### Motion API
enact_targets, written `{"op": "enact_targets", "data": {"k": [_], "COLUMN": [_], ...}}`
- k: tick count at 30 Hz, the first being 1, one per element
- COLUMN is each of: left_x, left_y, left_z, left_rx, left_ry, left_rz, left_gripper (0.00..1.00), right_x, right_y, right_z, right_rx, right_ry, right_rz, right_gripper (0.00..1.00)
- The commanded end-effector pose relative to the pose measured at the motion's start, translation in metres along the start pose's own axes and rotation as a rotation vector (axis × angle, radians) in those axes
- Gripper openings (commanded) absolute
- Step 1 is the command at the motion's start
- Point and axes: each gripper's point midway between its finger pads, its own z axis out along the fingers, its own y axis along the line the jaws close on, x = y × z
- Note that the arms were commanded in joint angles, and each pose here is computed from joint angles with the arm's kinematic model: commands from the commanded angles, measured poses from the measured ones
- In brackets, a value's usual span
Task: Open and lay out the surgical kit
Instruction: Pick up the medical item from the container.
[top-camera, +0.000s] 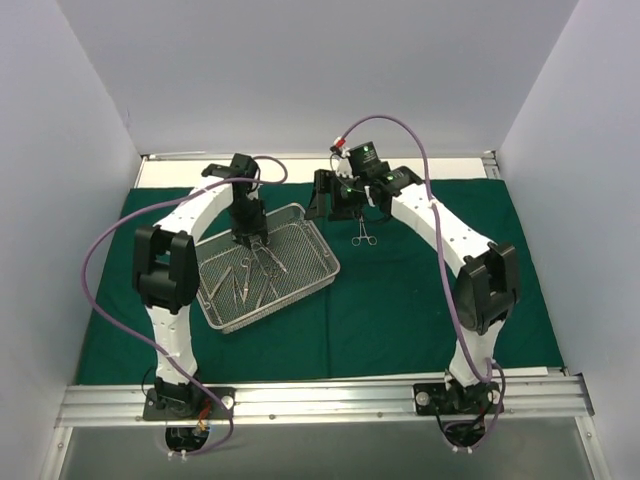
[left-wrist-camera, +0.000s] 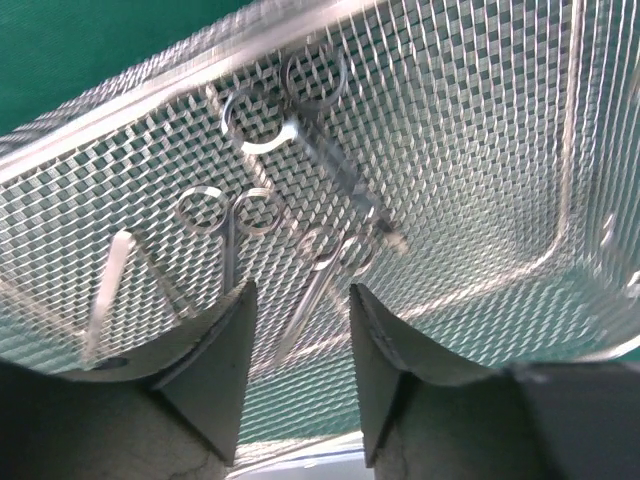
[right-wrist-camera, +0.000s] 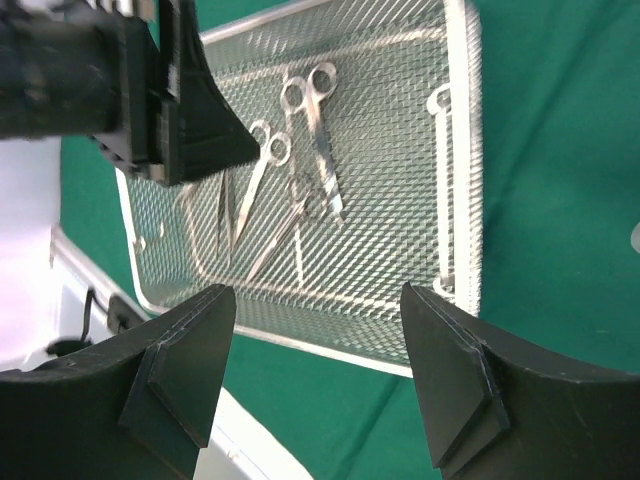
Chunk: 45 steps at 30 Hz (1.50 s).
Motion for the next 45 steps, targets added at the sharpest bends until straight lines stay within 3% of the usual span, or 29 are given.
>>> {"op": "enact_targets", "data": {"k": [1, 13, 26, 29, 34, 37, 45], "left_x": [-0.024, -0.020, 0.000, 0.004, 0.008, 0.010, -0.014], "left_y": [-0.017, -0.020, -0.016, -0.014, -0.009, -0.011, -0.031], "left_z": [0.004, 0.039, 0.086, 0.098, 0.110, 0.109, 0.045], "left_rx": [0.019, -0.055, -0.140, -0.150, -0.155, -0.123, 0.018], "left_ry": [-0.059, -0.031, 0.068, 0.085, 0.098, 0.113, 0.018], "left_rz": [-0.140, -0.295, -0.359, -0.361, -0.347, -0.335, -0.161], "left_gripper": [0.52, 0.56, 0.57, 0.50, 0.14, 0.02, 0.02], "right_x": [-0.031, -0.028, -0.026, -0.025, -0.026, -0.023, -0.021], "right_y": [0.009, -0.037, -0.067, -0.069, -0.068, -0.072, -0.072], "right_z": [-0.044, -0.112, -0.131, -0.132, -0.132, -0.129, -0.119], "right_rx": [0.035, 0.088, 0.120, 0.120, 0.119, 0.129, 0.103], "right_ry": [-0.122, -0.215, -0.223, -0.219, -0.220, -0.208, -0.183], "right_rz": [-0.012, 0.046, 0.049, 0.046, 0.040, 0.040, 0.059], "right_gripper": [0.68, 0.67, 0.63, 0.63, 0.62, 0.62, 0.61]}}
